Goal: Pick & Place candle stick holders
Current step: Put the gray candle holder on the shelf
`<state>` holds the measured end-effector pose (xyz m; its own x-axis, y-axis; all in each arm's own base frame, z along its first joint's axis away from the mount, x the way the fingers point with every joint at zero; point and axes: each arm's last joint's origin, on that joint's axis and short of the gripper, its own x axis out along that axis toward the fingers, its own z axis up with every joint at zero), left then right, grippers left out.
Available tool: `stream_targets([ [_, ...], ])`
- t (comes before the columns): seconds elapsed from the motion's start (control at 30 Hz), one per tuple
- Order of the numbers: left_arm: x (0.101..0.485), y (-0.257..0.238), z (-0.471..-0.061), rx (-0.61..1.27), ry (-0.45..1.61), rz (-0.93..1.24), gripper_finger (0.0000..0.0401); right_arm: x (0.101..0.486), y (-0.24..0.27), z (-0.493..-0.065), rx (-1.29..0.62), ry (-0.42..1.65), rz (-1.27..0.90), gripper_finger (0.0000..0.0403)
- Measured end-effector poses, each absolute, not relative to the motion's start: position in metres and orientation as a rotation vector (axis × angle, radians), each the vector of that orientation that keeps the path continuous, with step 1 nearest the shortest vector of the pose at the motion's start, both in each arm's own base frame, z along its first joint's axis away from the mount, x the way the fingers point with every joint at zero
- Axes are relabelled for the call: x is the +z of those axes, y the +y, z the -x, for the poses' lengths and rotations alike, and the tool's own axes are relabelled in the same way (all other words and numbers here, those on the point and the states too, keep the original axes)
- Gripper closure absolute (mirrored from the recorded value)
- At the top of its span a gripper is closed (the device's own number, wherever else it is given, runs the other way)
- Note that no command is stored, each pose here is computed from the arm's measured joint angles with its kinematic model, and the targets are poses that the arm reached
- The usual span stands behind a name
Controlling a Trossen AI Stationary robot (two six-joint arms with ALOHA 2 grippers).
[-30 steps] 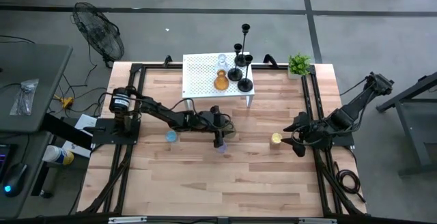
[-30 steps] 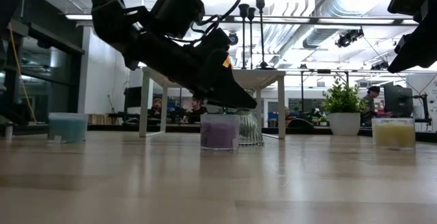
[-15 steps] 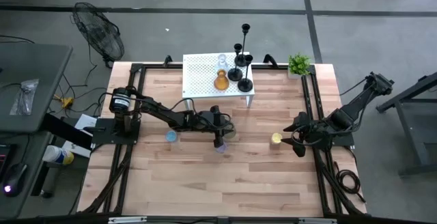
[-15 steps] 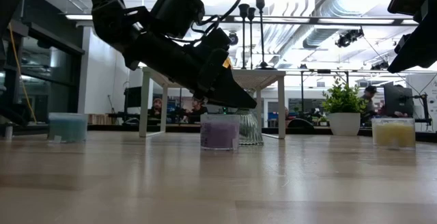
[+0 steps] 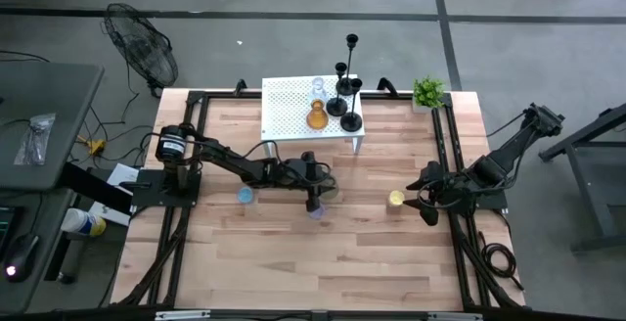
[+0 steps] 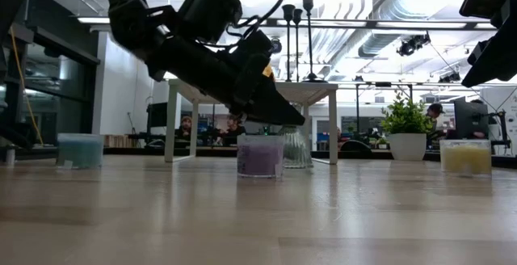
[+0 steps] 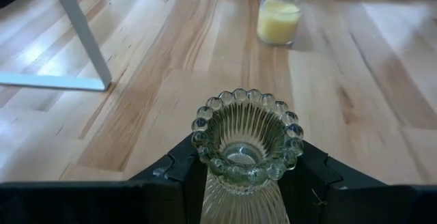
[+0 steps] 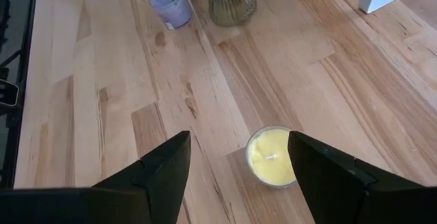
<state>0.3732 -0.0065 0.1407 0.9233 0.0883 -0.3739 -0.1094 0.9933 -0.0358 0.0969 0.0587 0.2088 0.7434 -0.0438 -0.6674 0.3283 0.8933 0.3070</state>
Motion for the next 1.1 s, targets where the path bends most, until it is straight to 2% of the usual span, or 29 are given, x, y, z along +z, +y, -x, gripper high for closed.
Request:
stream_targets([
  [0.37,0.175,-0.007,-0.363,0.07,0.386,0.081,0.0262,0.209,0.059,-0.097,-0.211,0.707,-0.427,0.0164],
  [0.73,0.25,-0.008,-0.319,0.016,0.347,0.108,0.0263,0.209,0.059,-0.097,-0.211,0.708,-0.427,0.0164],
  [0.9,0.277,-0.005,-0.294,0.101,0.336,0.093,0.0263,0.209,0.059,-0.097,-0.212,0.707,-0.426,0.0164],
  [1.1,0.297,0.003,-0.27,0.332,0.307,0.027,0.0263,0.208,0.058,-0.097,-0.217,0.709,-0.422,0.0164],
])
